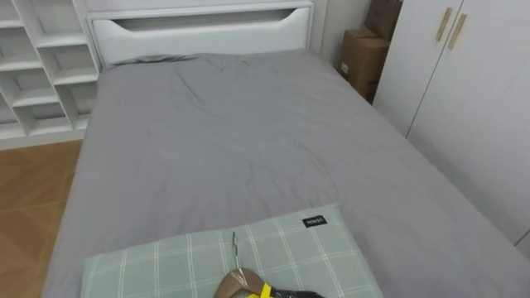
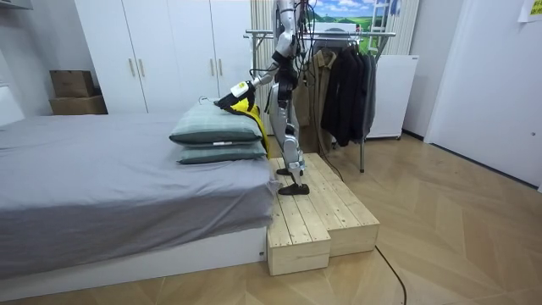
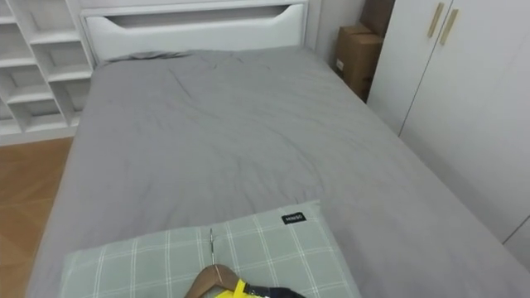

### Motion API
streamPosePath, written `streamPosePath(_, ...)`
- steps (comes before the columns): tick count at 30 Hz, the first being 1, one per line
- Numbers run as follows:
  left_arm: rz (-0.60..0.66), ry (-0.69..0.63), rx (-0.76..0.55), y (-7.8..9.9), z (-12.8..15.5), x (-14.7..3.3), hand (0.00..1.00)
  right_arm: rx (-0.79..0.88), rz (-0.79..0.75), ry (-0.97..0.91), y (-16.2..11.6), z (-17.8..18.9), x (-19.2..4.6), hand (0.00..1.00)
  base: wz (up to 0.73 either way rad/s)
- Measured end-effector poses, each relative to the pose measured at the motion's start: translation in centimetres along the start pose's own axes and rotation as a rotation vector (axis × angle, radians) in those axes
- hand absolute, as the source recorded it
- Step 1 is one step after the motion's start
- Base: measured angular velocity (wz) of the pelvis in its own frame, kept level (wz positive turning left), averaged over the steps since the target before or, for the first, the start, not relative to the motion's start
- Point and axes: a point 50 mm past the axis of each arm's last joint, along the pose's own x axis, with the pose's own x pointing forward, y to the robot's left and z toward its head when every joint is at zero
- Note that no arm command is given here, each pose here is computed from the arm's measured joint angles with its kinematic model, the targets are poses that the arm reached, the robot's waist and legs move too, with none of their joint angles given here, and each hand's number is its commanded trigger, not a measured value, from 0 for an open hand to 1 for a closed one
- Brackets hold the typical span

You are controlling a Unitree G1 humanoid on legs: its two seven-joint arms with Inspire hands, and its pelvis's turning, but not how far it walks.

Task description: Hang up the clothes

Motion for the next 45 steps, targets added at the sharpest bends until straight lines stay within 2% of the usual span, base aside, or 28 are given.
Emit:
streamPosePath(7,0.028,-0.038,-0.028,0.8,1.8,1.3,0.0,-0.029,0.004,-0.009,0.4,0.8,0.2,0.0,-0.03)
streamPosePath(12,0.071,-0.111,-0.046,1.8,3.5,2.4,0.0,-0.042,0.012,-0.021,0.7,1.5,0.4,0.0,0.02)
streamPosePath(21,0.088,-0.147,-0.057,2.3,4.3,2.8,0.0,-0.066,0.016,-0.021,0.9,2.1,0.5,0.0,0.0)
streamPosePath(35,0.111,-0.204,-0.035,4.0,6.9,4.9,0.0,-0.197,0.026,-0.027,2.3,4.5,1.1,0.0,0.01)
streamPosePath(45,0.085,-0.21,-0.046,3.9,7.4,5.2,0.0,-0.209,0.032,-0.032,2.7,5.0,1.2,0.0,0.01)
